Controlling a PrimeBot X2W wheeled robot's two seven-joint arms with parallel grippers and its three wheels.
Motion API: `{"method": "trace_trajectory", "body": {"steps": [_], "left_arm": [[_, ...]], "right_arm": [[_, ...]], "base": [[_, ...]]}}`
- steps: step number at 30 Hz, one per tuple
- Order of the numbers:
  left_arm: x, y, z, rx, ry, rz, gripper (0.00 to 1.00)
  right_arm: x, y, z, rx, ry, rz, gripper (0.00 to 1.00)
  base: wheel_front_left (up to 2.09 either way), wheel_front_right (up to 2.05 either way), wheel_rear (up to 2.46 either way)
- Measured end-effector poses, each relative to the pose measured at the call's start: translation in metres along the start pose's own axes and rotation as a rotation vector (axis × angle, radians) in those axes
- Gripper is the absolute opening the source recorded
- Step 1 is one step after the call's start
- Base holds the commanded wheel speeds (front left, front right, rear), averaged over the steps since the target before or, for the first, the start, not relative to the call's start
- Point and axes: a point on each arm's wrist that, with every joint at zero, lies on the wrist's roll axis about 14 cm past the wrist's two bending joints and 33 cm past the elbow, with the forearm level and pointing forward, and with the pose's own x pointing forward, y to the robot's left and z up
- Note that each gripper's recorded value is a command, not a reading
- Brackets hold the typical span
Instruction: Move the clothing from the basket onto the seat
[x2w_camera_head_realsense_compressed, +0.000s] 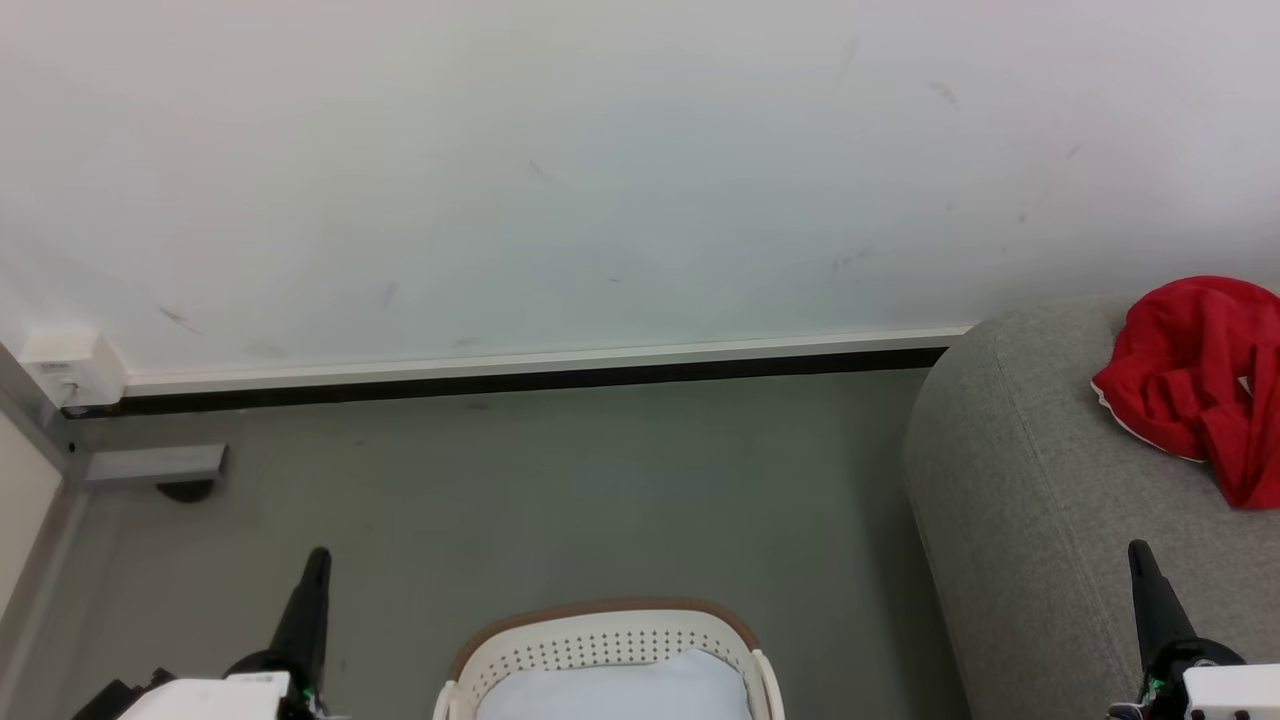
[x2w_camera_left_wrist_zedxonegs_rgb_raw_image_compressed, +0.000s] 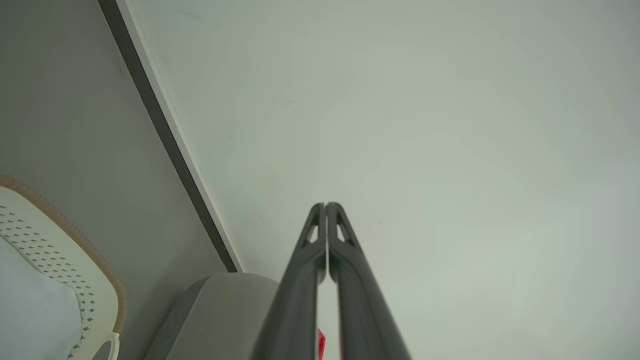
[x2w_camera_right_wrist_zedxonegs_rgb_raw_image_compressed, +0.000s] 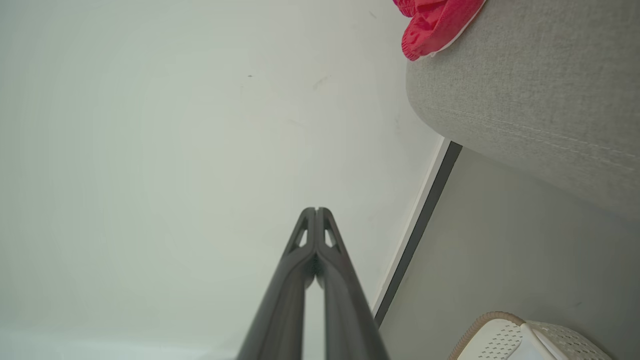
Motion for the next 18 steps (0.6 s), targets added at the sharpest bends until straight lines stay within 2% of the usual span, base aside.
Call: {"method": "trace_trajectory", "body": {"steps": [18], "left_arm": [[0.005,-0.0057,0.001,-0.11,0.002,-0.022,0.0]], "right_arm": [[0.0012,0.0052,0.004,0.112,-0.003,0.023,0.0]], "base": [[0.0,0.0,0.0]]}}
